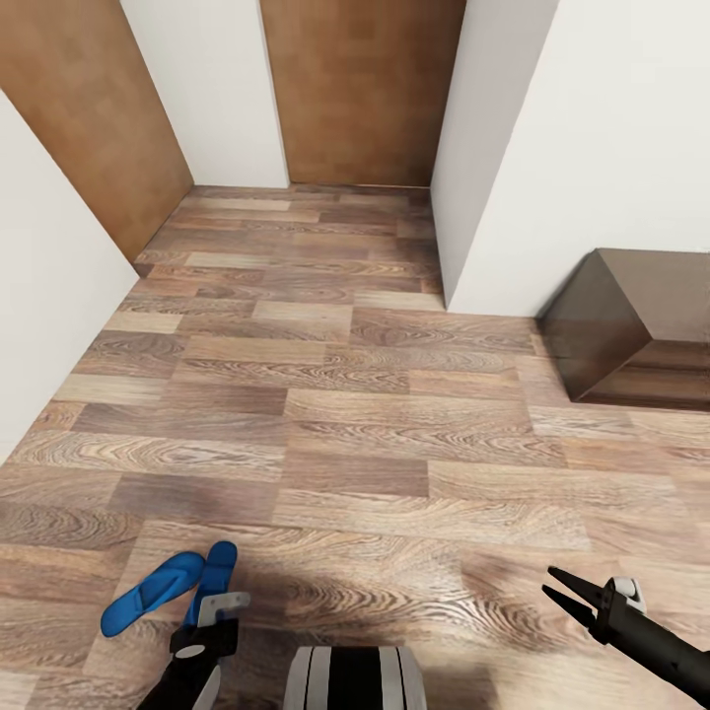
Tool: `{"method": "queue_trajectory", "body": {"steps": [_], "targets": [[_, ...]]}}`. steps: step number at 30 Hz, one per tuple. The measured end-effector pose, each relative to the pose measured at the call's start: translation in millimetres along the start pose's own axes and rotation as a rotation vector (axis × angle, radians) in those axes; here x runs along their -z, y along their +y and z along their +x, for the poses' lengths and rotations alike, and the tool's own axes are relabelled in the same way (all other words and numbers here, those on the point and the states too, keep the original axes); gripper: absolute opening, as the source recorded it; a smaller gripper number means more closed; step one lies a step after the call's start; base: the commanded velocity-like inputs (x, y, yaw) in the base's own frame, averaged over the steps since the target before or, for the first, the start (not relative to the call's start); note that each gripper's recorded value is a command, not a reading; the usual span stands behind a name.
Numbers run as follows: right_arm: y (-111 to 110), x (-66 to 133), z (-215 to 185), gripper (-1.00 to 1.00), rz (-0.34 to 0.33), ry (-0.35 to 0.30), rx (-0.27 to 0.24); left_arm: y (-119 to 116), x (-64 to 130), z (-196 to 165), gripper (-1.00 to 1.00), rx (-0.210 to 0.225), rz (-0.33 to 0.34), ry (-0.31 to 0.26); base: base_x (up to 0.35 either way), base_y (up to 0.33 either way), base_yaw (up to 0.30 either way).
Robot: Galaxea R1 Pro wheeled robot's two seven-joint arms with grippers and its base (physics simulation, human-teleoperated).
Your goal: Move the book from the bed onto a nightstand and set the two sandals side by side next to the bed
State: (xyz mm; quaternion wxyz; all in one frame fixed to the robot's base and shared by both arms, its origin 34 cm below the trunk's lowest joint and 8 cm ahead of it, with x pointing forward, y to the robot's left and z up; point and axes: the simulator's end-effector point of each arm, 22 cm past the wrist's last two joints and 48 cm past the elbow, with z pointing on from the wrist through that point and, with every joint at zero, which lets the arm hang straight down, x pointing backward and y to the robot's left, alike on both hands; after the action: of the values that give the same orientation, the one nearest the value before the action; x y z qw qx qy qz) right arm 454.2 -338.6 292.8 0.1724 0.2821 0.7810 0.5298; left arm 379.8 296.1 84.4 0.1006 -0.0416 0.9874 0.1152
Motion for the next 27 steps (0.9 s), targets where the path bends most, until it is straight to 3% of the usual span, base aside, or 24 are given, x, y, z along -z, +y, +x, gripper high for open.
{"method": "queue_trajectory", "body": {"steps": [27], "targets": [[46.6,6.2,-14.7,1.00,-0.068,-0.032,0.080,2.9,27.9,-49.5,-1.00,0.027,0.010,-0.105,0.000,0.000,0.000]]}}
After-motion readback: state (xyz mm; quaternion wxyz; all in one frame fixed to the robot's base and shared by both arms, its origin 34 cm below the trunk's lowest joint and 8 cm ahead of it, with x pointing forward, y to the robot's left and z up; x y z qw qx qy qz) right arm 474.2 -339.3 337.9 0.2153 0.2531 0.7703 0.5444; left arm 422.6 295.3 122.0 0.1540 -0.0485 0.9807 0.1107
